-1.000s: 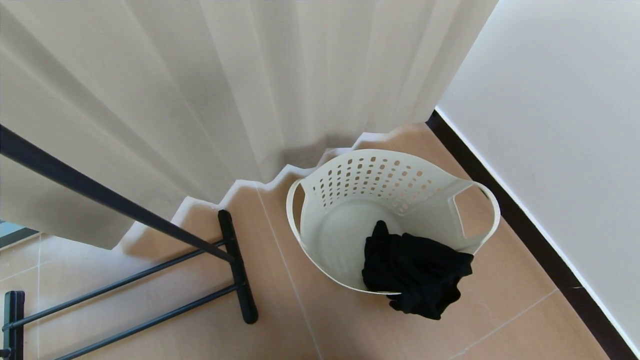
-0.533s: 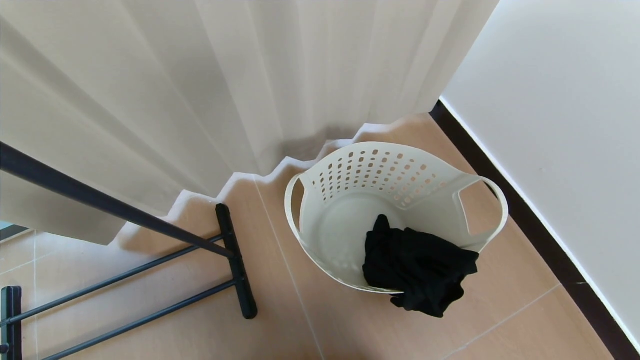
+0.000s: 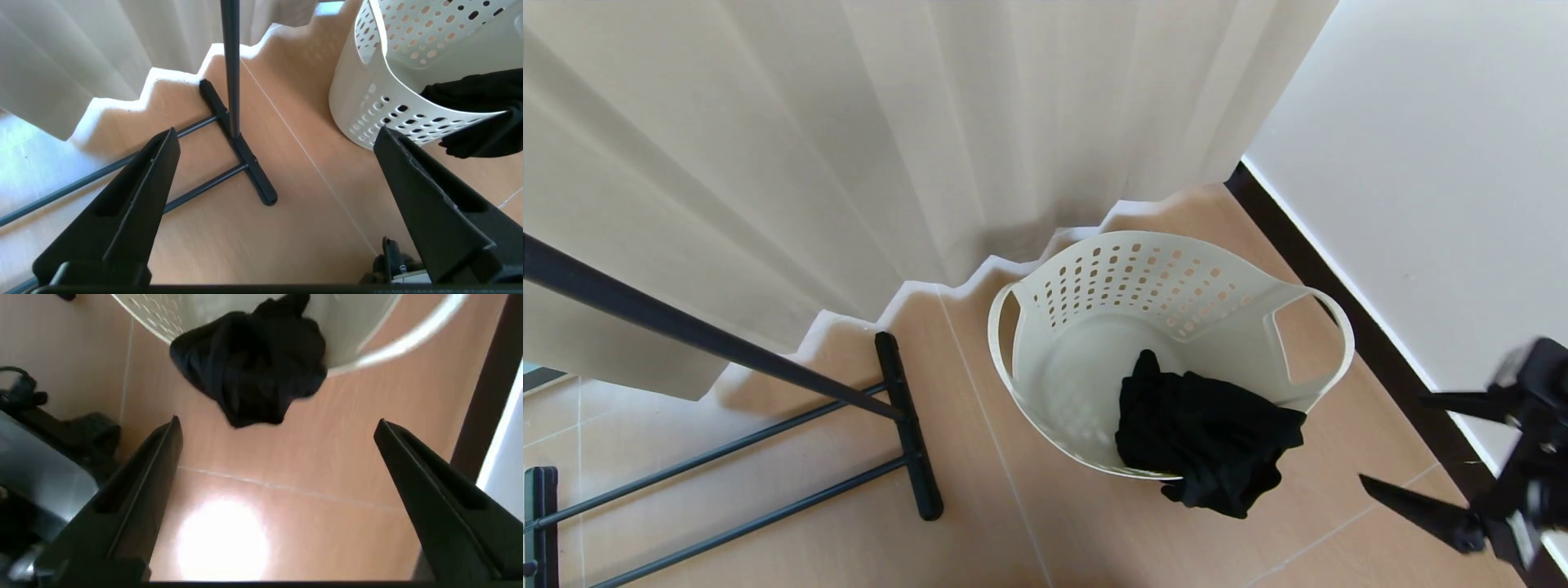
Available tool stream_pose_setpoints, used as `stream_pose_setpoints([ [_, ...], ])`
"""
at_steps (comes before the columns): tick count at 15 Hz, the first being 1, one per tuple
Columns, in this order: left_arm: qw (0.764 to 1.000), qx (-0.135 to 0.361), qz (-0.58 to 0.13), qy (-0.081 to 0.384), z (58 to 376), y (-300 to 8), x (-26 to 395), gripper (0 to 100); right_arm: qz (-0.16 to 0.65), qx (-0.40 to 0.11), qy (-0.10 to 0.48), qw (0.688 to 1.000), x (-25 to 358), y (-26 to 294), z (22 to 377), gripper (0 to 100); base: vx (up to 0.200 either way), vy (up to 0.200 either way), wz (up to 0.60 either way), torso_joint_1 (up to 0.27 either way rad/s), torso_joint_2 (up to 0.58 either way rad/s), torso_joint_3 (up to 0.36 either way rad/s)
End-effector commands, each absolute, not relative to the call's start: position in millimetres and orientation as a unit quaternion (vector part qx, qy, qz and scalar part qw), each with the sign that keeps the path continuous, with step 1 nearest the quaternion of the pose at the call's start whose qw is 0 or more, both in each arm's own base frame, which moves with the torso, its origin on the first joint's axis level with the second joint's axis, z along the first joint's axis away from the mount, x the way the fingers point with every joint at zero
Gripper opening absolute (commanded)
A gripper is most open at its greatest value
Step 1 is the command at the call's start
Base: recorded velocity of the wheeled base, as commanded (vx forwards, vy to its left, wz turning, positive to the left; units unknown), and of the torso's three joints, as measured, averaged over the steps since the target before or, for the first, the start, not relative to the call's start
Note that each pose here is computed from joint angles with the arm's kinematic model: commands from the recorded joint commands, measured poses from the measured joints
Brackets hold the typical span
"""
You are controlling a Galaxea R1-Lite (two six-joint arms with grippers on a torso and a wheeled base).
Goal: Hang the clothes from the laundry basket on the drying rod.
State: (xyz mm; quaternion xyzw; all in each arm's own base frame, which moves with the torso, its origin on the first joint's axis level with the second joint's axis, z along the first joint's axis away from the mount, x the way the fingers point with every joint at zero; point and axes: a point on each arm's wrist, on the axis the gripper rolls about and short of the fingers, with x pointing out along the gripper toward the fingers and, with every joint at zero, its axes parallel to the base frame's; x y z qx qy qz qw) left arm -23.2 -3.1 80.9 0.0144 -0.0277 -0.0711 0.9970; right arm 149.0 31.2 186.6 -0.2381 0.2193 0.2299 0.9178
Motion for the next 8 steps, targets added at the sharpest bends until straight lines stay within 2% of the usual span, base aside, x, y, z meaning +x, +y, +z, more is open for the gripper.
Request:
stream_pose_setpoints([
  [1,0.997,0.014,-0.071,-0.028,81,-3,-23,100,0.301,-0.350,0.235,0.856,266,50,189,100,0.000,0.000,0.00,0.000,0.00,0.000],
  [3,0.997,0.014,-0.070,-0.028,81,-3,-23,100,0.367,-0.397,0.244,0.805,294,56,198,100,0.000,0.000,0.00,0.000,0.00,0.000],
  [4,0.997,0.014,-0.070,-0.028,81,-3,-23,100,0.405,-0.438,0.245,0.764,309,56,202,100,0.000,0.000,0.00,0.000,0.00,0.000],
  [5,0.997,0.014,-0.071,-0.028,81,-3,-23,100,0.419,-0.459,0.243,0.744,317,52,204,100,0.000,0.000,0.00,0.000,0.00,0.000],
  [6,0.997,0.014,-0.071,-0.028,81,-3,-23,100,0.419,-0.459,0.243,0.744,317,52,204,100,0.000,0.000,0.00,0.000,0.00,0.000],
  [7,0.997,0.014,-0.070,-0.028,81,-3,-23,100,0.459,-0.474,0.254,0.707,338,49,203,100,0.000,0.000,0.00,0.000,0.00,0.000],
  [8,0.997,0.014,-0.070,-0.028,81,-3,-23,100,0.476,-0.466,0.270,0.695,354,53,200,100,0.000,0.000,0.00,0.000,0.00,0.000],
])
